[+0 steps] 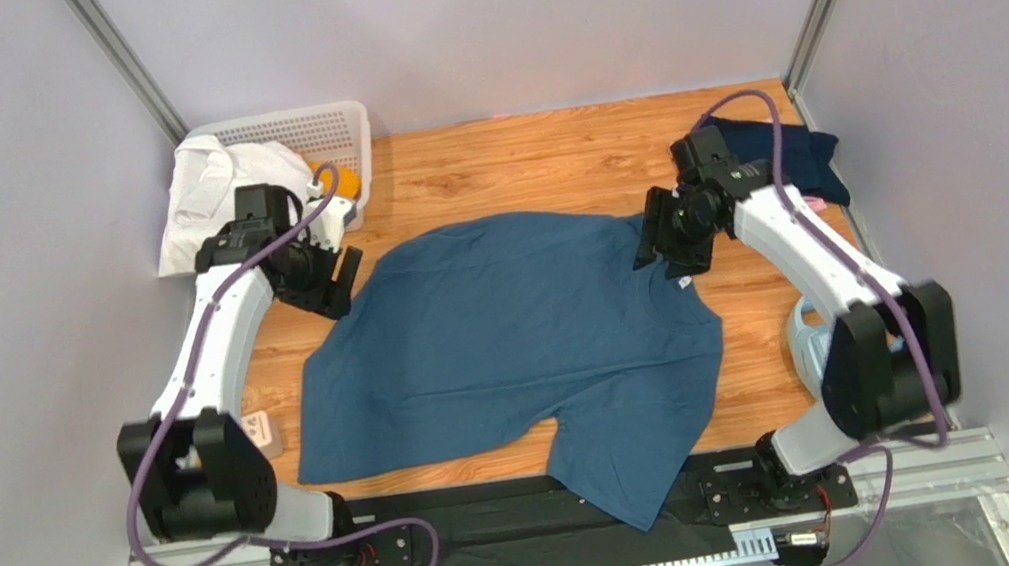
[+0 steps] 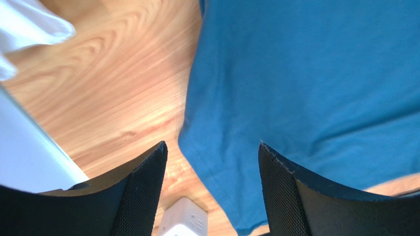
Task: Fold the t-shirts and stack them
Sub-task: Flatten out the tshirt, then grap the side of the flattened tshirt closest away from the robot with both arms
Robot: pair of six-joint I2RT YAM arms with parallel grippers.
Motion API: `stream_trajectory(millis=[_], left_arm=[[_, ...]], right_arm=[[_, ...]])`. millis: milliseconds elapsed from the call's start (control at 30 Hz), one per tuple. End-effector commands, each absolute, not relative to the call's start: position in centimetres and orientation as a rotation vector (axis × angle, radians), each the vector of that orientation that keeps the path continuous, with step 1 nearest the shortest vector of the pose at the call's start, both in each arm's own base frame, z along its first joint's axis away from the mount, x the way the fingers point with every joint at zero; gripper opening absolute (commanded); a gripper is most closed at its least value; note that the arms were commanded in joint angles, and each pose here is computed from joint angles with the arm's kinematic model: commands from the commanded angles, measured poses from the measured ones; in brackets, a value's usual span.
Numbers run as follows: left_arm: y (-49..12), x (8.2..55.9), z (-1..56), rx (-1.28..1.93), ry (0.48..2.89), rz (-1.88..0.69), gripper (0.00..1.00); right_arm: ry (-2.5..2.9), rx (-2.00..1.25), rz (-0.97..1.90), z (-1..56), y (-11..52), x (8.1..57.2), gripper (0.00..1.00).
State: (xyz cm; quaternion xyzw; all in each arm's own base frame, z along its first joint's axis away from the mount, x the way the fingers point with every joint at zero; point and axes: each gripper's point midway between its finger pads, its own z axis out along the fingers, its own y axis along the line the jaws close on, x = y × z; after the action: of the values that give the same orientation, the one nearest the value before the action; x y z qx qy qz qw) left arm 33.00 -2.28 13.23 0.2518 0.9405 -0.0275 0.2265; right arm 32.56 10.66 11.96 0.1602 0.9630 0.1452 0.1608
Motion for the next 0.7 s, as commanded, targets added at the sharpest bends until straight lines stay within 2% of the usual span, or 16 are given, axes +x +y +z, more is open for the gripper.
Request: stream_trajectory(millis=[0,233,333,667], left_arm=[[-4.4,28.2,15.2,0.794,2.579,-0.258,0.75],[-3.2,21.1,9.4,1.025,2.768,-0.218,0.74],[-2.5,19.7,7.8,1.055,2.815,-0.194,0.74],[-1.7,19.2,4.8,1.083,2.869,-0.13,0.73]], right_arm=[[2.733,0.39,0.439,12.9,11.0,27.0,0.56],[2.95,0.265,0.569,9.8,14.8,15.3,0.57],[2.997,0.206,0.596,9.7,15.9,11.9,0.61],[3.155,0.075,0.558,9.5,15.3,3.5,0.63]])
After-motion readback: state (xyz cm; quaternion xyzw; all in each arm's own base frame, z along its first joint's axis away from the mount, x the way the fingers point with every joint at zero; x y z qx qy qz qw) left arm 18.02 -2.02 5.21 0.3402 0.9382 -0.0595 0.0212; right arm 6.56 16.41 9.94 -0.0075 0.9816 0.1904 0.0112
